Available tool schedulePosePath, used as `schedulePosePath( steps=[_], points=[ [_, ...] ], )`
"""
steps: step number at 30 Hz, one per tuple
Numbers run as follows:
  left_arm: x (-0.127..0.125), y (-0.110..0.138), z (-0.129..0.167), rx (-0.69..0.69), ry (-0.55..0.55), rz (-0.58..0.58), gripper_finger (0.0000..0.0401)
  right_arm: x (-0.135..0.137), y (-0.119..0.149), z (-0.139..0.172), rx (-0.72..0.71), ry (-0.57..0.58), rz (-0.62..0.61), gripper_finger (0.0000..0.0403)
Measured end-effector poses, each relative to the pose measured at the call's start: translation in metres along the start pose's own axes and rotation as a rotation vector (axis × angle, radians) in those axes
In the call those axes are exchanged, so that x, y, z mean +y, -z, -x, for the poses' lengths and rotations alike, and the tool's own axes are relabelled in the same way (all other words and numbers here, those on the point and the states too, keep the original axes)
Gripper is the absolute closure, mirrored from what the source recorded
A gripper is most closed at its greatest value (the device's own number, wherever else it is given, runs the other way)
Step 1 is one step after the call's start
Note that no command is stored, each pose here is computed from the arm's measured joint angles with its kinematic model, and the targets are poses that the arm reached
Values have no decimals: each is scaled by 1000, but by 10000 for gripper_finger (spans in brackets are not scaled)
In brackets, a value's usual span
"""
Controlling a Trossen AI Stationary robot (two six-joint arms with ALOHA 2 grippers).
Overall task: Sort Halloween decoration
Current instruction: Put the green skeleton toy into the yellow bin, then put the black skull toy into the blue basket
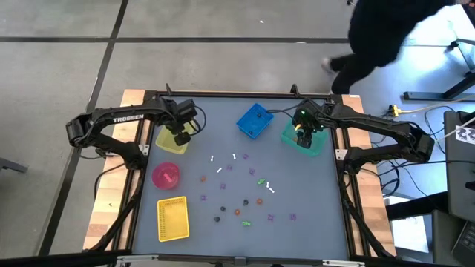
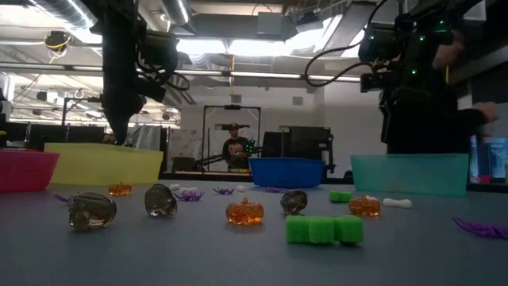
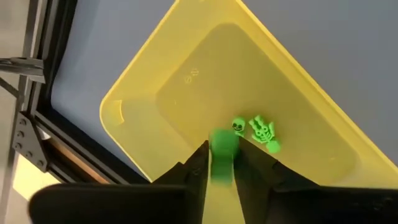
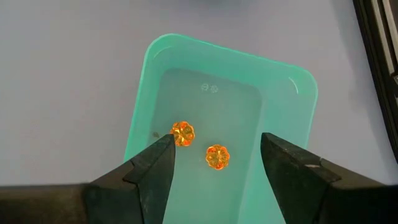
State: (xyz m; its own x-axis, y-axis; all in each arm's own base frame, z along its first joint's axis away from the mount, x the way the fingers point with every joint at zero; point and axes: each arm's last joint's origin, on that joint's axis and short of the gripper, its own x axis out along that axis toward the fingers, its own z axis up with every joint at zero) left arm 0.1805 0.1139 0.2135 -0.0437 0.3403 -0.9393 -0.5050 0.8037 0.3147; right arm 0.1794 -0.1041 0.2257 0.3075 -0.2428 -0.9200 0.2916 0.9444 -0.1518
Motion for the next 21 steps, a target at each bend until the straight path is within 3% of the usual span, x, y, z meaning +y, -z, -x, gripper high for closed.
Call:
schedulePosePath(
  steps=[12, 21],
  points=[
    [0, -1, 0, -11, -1, 81, 251, 0, 0, 0, 0, 0, 0, 166],
    [0, -6, 1, -65, 12, 149, 242, 0, 0, 0, 1, 0, 0, 166]
  ],
)
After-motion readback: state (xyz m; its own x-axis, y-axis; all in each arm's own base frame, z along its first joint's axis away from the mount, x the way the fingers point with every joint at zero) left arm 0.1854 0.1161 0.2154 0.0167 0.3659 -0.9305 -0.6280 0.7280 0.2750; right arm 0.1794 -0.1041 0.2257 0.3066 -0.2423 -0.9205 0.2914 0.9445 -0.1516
